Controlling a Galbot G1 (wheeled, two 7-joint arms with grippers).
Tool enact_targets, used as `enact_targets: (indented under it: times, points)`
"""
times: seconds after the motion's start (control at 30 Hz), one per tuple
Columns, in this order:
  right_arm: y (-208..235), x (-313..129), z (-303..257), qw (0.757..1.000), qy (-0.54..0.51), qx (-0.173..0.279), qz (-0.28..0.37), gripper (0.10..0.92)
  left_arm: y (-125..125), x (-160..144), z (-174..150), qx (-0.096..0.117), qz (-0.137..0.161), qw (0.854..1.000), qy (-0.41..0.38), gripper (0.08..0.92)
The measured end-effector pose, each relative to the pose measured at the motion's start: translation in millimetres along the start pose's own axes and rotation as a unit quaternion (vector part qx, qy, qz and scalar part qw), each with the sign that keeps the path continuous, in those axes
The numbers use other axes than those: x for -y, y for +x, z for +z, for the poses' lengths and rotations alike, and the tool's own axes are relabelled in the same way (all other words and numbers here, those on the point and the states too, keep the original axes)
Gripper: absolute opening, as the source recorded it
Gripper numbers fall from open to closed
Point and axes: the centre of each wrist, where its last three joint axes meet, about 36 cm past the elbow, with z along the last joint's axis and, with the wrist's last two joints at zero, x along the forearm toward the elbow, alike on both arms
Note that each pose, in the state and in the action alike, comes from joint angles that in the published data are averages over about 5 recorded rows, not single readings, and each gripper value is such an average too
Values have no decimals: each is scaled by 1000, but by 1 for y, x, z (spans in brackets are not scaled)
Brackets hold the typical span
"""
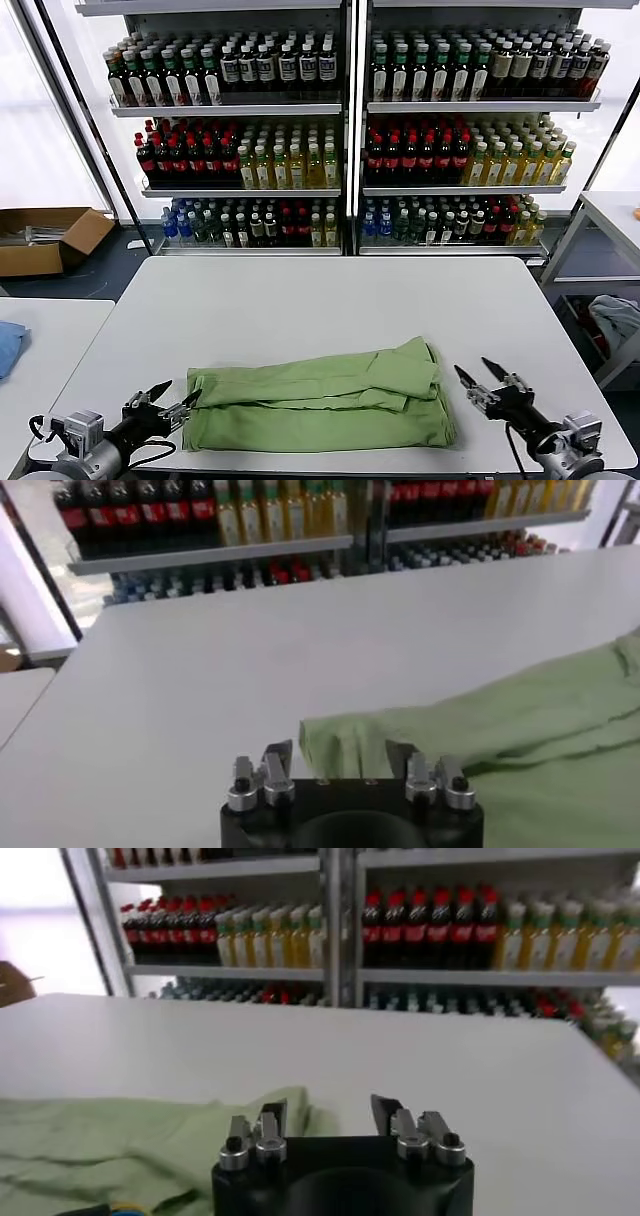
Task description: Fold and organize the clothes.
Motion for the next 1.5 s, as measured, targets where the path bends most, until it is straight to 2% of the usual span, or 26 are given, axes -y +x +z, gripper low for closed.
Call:
enact_targets:
  times: [0.07, 0.2, 0.37, 0.63, 0.73, 0.93, 1.5]
  points:
    - [3, 5, 3, 1000, 4, 11, 9, 778, -2, 6, 5, 11, -10, 1000, 17, 737]
    - [6, 11, 8, 999, 10, 27, 20, 818, -10, 20, 18, 28, -32, 998, 53, 811]
    - [10, 13, 14, 999, 15, 39, 25, 823, -21, 39, 35, 37, -58, 994, 87, 822]
    - [18, 13, 20, 998, 22, 50, 24, 823, -36, 65, 57, 31, -78, 990, 109, 815]
    - [20, 13, 19, 998, 24, 55, 25, 823, -38, 74, 63, 30, -77, 990, 110, 764]
    - [24, 12, 20, 998, 27, 59, 22, 823, -42, 85, 73, 27, -80, 990, 110, 595]
    - [25, 11, 21, 997, 24, 65, 18, 823, -35, 90, 81, 27, -76, 991, 108, 115]
